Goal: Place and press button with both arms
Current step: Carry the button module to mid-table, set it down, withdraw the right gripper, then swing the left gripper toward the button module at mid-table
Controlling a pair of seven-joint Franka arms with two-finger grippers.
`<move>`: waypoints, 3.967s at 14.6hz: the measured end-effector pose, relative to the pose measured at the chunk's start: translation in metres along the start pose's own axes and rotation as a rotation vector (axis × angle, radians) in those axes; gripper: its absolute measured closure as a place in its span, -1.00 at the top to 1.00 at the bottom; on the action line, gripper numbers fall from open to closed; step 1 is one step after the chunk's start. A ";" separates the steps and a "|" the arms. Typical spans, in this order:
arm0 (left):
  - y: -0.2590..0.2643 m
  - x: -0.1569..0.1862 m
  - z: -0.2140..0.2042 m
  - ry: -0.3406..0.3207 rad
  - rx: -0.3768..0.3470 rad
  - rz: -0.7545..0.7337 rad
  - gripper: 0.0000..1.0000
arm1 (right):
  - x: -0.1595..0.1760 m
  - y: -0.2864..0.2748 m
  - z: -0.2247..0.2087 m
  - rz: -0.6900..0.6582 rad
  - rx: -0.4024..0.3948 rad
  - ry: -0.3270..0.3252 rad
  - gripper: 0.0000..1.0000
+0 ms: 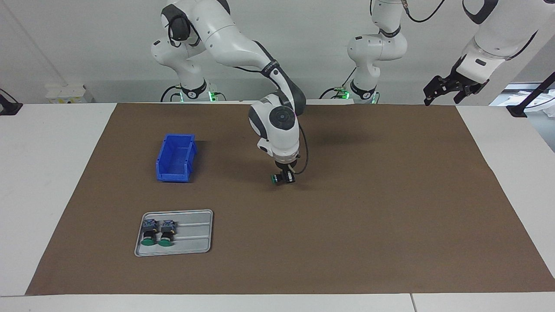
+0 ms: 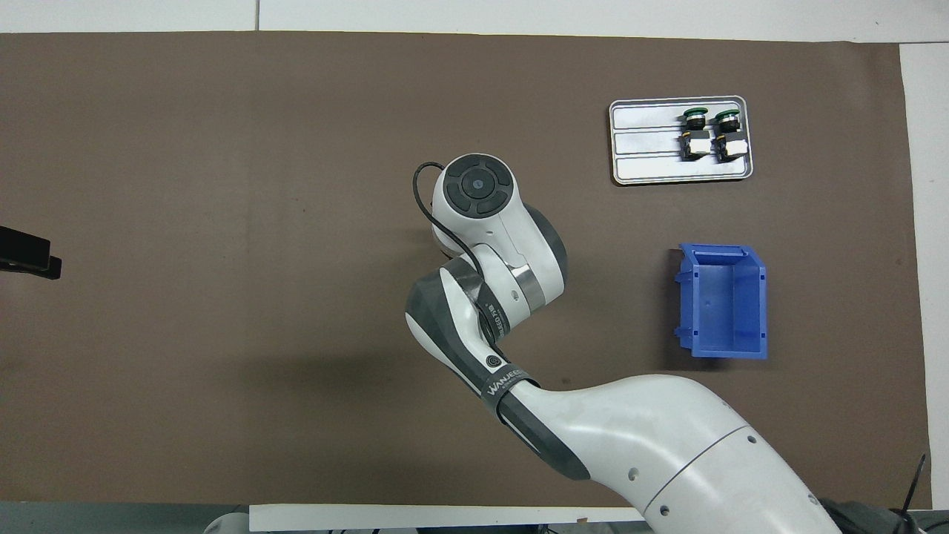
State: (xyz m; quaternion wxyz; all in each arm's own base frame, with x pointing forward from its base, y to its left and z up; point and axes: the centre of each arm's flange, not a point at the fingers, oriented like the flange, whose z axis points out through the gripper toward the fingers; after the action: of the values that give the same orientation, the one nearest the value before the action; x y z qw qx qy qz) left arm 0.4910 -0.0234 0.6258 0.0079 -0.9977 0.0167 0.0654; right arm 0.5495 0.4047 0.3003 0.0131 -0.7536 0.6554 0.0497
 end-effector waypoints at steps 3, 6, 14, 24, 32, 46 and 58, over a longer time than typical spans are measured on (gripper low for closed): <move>0.000 0.000 0.000 0.000 0.000 0.000 1.00 | 0.001 0.003 0.000 0.040 0.014 -0.007 -0.18; -0.003 0.000 0.000 0.000 -0.001 -0.010 1.00 | -0.004 0.011 0.007 0.052 0.027 -0.019 -0.18; -0.005 0.000 0.000 0.000 -0.002 -0.038 1.00 | 0.000 -0.006 -0.064 0.068 0.143 -0.082 0.99; 0.030 0.002 0.011 -0.017 0.015 -0.381 1.00 | 0.227 -0.003 -0.259 -0.172 0.167 -0.033 0.99; 0.133 0.015 0.055 -0.036 0.038 -0.683 0.99 | 0.375 0.075 -0.334 -0.745 -0.007 0.015 0.99; 0.301 0.044 0.159 0.039 -0.016 -1.058 1.00 | 0.422 0.099 -0.339 -1.380 -0.153 0.001 0.99; 0.429 0.032 0.233 0.039 -0.041 -1.357 0.99 | 0.396 0.088 -0.330 -1.440 -0.200 -0.023 0.99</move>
State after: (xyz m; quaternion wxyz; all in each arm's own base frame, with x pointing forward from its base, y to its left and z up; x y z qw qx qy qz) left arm 0.4775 -0.4488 0.3847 0.0280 -0.7881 -0.6143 0.0282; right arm 0.5357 -0.0260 0.5960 -0.0195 -0.9951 -0.0109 0.0964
